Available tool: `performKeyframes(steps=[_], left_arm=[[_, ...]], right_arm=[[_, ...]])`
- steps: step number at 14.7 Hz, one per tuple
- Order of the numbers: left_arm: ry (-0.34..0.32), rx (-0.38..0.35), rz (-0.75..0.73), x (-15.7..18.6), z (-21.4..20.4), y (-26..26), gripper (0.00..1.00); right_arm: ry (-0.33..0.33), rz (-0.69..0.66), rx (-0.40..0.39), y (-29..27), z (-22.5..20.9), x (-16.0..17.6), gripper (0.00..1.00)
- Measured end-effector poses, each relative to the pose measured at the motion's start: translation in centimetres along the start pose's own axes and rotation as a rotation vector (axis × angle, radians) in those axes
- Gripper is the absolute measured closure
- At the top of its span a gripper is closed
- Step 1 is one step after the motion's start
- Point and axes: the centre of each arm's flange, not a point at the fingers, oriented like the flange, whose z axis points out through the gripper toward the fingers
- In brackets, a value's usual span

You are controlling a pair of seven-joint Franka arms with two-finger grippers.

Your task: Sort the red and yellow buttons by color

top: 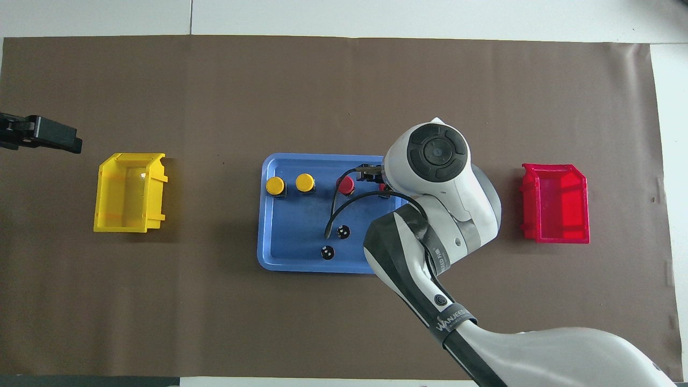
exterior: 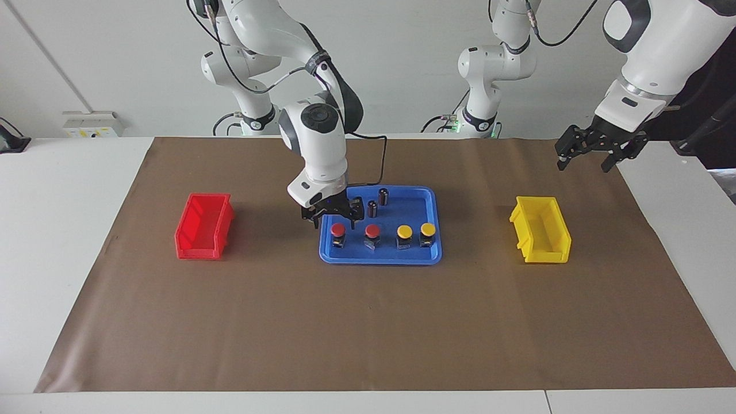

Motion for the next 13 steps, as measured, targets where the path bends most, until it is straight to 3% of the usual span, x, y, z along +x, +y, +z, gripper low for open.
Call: performKeyframes(steps=[6,8,10,13], left_arm=[[0.0,0.0,0.0,0.0,0.0,0.0,0.0],[0.0,0.0,0.0,0.0,0.0,0.0,0.0],[0.0,0.0,0.0,0.0,0.0,0.0,0.0],[-0.001,-0.001,0.011,0.0,0.0,0.6,0.0]], right_arm=[[-0.003,-0.006,-0.001,-0.2,3.0,-0.4,0.03],[-0.009,-0.009,-0.005,-0.4,3.8,-0.5,0.17],[-0.011,-0.01,-0.006,-0.5,4.0,-0.5,0.22],[-0.03,-0.01,-0.018,-0.4,4.0,-0.7,0.58]])
